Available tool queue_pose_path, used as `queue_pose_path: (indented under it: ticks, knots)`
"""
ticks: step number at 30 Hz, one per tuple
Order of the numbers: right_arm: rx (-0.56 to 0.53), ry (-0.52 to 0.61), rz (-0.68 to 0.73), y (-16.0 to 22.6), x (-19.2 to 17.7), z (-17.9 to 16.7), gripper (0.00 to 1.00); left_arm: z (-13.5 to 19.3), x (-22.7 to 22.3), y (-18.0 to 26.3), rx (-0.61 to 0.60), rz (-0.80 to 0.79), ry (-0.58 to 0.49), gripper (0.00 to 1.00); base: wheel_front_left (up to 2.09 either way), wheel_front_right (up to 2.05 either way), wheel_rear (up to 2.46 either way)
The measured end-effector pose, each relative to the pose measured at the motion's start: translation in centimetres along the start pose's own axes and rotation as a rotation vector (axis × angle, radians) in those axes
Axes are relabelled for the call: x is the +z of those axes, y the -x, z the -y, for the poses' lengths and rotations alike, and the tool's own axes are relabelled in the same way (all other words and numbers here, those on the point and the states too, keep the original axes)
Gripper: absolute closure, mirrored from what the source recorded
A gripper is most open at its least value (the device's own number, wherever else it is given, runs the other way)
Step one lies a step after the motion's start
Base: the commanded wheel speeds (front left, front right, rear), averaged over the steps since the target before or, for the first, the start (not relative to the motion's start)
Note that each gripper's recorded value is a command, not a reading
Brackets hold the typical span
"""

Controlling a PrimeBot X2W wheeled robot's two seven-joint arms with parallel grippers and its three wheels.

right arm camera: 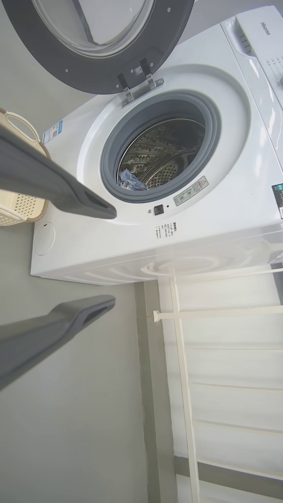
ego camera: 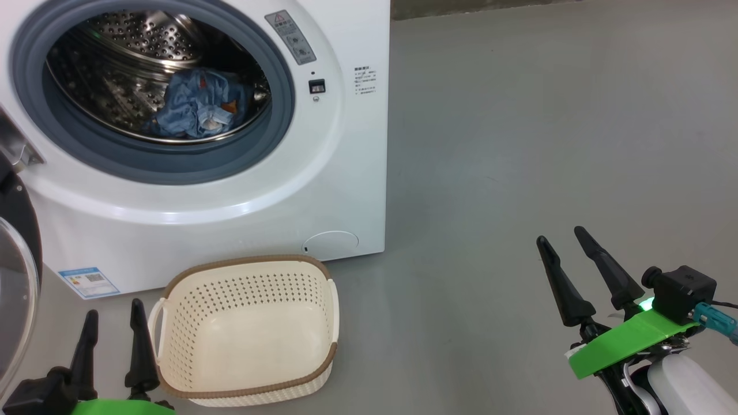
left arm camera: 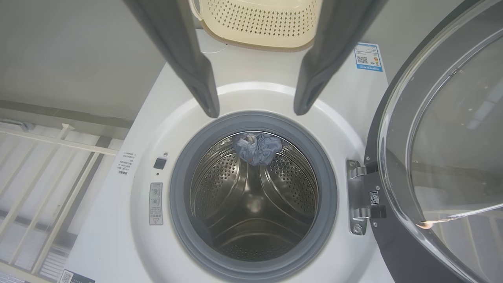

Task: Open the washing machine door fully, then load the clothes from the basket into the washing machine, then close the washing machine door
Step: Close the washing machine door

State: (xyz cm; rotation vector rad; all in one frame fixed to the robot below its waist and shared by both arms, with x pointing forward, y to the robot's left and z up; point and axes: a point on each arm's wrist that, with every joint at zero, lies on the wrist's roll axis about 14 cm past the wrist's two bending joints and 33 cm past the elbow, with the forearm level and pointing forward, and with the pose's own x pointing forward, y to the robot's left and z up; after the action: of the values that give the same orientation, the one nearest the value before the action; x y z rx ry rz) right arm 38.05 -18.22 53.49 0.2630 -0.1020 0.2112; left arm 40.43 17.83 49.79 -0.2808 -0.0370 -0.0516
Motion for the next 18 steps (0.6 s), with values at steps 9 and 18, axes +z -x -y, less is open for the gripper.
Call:
queue_pose_path:
  ticks: [9,18]
  knots:
    - [0.001,-0.001,-0.003,-0.07,-0.11,-0.03,0.0,-0.09,-0.07,0.02,0.002,-0.002,-0.006,0.0,0.0,0.0,0.0]
    - [0.008,-0.003,-0.006,-0.38,-0.26,-0.2,0.0,-0.39,-0.1,0.23,0.013,-0.002,-0.003,0.0,0.0,0.0,0.0]
